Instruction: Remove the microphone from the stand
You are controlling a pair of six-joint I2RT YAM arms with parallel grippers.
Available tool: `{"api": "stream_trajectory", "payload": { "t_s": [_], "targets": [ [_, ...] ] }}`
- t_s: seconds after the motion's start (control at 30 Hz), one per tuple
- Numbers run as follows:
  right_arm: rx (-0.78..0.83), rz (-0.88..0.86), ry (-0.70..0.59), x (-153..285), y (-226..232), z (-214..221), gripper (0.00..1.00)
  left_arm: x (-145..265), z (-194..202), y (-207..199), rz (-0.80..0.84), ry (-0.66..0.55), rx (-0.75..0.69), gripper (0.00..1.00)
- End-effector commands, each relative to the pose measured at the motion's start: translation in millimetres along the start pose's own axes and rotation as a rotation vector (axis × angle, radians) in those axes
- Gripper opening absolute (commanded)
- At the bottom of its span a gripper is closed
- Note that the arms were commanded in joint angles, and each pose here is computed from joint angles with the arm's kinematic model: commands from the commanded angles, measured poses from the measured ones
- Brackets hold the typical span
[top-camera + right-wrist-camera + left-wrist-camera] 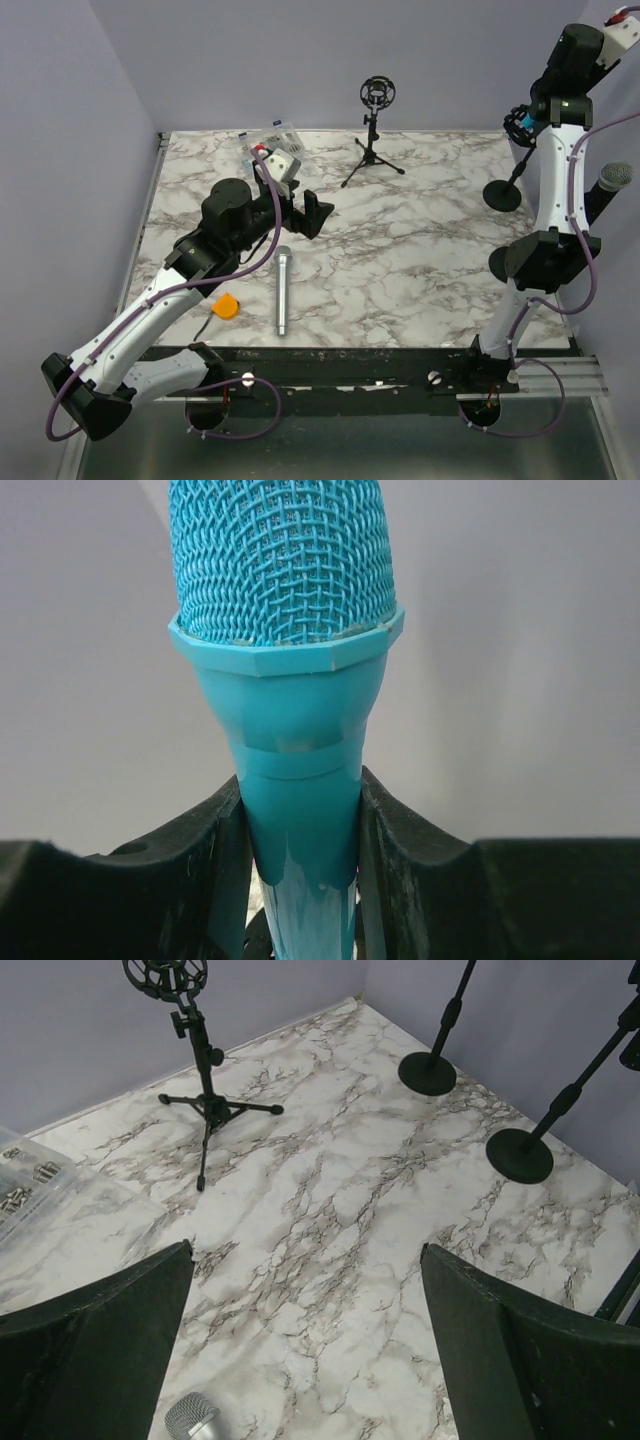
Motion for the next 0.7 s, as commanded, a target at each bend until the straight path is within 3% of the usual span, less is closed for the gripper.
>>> {"api": "stream_trajectory", "payload": {
  "t_s": [0.0,0.23,0.37,0.53,0.67],
  "targets": [
    [-0.044,0.014,-0.138,24,-7,-58,0.32,5,-9,-1,0.005,-0.037,-0.011,0.95],
    [-0.176,-0.142,-0.208,78,-7,-103,0.23,10,-11,0,-0.009,-0.051,-0.013,0.95],
    [-0.312,-0.470,-0.170,134,3,-117,0.20,14,-13,2,-0.032,-0.061,-0.017,0.95],
    [-0.413,-1.009,0.068,194,19,-87,0.15,22,-17,6,-0.081,-0.093,-0.025,0.95],
    [-0.413,-1.310,0.425,228,32,-31,0.12,34,-21,14,-0.167,-0.137,-0.026,0.95]
  ]
}}
Point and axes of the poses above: each gripper's point midway between its finger pads, its own x axis back along the fingers, its own y axis along the line the jaws close on, z = x × y, the point moved 8 cm from there along x, back along the fingers, and after that the axes turned 9 degrees about -x, right-handed, at the moved point
